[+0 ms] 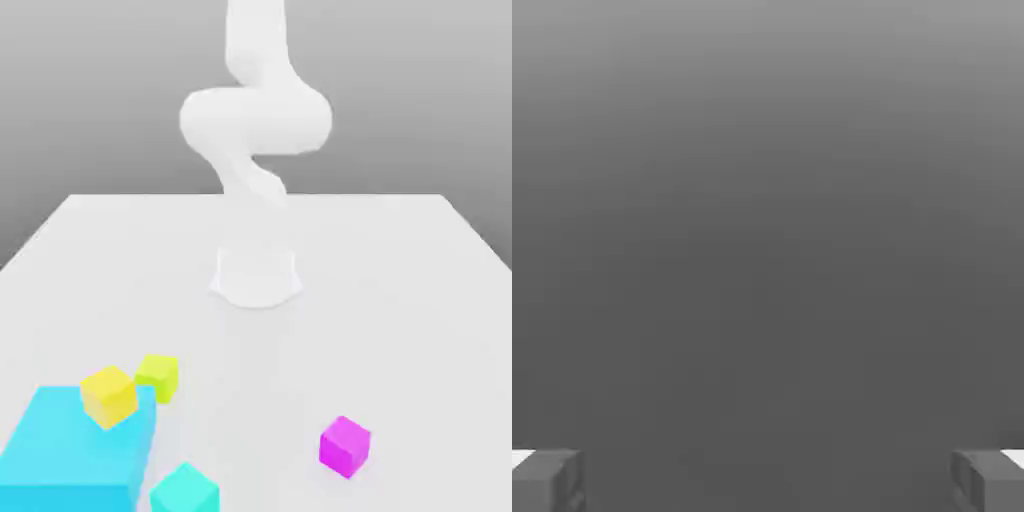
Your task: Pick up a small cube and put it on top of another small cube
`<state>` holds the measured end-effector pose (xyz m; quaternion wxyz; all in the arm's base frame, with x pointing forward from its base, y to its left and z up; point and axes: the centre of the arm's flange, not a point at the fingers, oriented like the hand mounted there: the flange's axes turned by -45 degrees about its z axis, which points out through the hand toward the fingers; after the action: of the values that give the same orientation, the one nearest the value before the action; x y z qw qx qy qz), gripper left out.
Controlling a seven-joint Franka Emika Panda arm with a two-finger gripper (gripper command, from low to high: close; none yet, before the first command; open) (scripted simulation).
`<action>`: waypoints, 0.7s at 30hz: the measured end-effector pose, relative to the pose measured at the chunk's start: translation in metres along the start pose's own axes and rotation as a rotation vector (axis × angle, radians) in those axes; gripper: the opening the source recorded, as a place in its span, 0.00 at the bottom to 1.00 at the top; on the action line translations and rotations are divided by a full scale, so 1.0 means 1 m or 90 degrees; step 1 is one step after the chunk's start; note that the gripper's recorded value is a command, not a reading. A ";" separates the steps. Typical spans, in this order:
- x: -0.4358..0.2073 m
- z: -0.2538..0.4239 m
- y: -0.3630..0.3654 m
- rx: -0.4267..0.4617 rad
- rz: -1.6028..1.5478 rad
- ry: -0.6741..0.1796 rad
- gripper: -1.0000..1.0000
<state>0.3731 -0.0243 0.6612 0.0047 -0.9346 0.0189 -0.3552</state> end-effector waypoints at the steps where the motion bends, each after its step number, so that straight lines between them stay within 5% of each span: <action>1: -0.008 0.026 0.011 -0.002 0.007 -0.023 0.50; 12: -0.182 0.237 0.102 -0.030 0.067 -0.272 0.50; 18: -0.343 0.294 0.133 -0.050 0.102 -0.438 0.50; 21: -0.368 0.303 0.138 -0.046 0.111 -0.468 0.50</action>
<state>0.2950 -0.1497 0.1877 0.0084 -0.9941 0.1079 0.0061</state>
